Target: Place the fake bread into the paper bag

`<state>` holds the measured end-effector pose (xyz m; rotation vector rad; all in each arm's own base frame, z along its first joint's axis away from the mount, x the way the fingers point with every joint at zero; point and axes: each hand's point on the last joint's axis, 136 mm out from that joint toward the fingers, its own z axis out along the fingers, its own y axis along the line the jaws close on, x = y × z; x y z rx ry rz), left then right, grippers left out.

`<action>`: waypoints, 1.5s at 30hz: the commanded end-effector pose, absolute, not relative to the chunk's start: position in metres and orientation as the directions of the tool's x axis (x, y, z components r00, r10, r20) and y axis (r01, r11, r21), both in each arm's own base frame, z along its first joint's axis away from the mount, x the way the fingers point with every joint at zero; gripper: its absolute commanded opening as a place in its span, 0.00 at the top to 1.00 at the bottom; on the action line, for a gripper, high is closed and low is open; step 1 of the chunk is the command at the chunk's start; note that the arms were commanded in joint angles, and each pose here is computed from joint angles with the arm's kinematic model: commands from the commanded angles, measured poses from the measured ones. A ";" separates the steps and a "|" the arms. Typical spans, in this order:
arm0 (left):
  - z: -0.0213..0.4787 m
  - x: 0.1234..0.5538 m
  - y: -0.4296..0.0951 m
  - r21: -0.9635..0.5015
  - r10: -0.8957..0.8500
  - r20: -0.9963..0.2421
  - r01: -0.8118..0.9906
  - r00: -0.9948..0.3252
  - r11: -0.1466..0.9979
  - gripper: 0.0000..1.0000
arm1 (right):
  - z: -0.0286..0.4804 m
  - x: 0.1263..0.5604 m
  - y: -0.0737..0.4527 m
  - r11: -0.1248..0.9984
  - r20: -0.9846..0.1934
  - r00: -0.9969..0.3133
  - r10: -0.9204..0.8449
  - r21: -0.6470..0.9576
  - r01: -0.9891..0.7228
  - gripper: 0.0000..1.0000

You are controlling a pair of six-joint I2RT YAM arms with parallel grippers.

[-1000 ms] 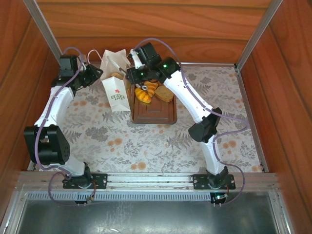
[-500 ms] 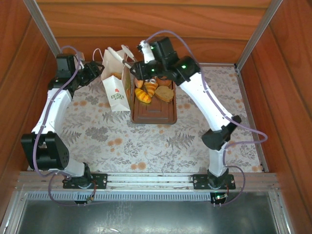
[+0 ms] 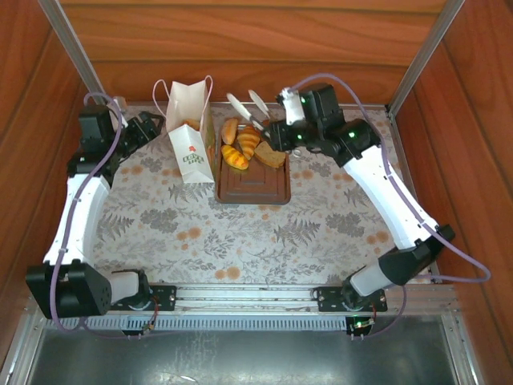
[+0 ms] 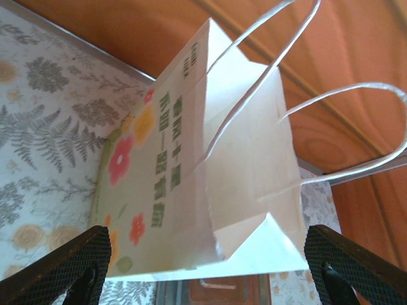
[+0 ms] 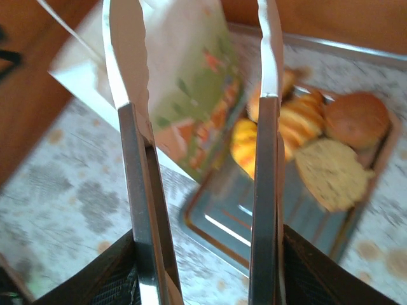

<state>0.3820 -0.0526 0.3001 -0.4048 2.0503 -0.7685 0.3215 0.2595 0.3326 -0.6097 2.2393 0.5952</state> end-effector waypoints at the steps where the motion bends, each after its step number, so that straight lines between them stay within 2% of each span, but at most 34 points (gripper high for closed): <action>1: 0.290 0.369 -0.041 -0.643 -0.570 -0.634 -0.053 -0.523 0.764 0.15 | 0.315 0.315 0.244 0.775 -0.769 -0.557 -0.315 0.131 -0.618 0.46; 4: 0.280 0.359 -0.032 -0.663 -0.623 -0.628 -0.100 -0.466 0.742 0.13 | 0.280 0.310 0.235 0.766 -0.743 -0.547 -0.386 0.072 -0.639 0.45; 11: 0.265 0.343 -0.004 -0.663 -0.687 -0.648 -0.201 -0.328 0.721 0.00 | 0.211 0.313 0.226 0.692 -0.652 -0.482 -0.586 -0.092 -0.716 0.45; 16: 0.248 0.338 0.020 -0.665 -0.732 -0.631 -0.307 -0.257 0.681 0.00 | 0.180 0.332 0.225 0.634 -0.572 -0.419 -0.705 -0.244 -0.733 0.45; 26: 0.238 0.356 0.007 -0.682 -0.731 -0.596 -0.271 -0.332 0.679 0.00 | 0.138 0.362 0.250 0.544 -0.455 -0.371 -0.810 -0.344 -0.765 0.45; 37: 0.239 0.368 0.011 -0.667 -0.722 -0.606 -0.281 -0.335 0.690 0.00 | 0.117 0.383 0.272 0.508 -0.413 -0.351 -0.840 -0.376 -0.775 0.44; 45: 0.235 0.373 0.012 -0.664 -0.722 -0.602 -0.288 -0.341 0.690 0.00 | 0.103 0.382 0.281 0.487 -0.386 -0.342 -0.857 -0.386 -0.783 0.47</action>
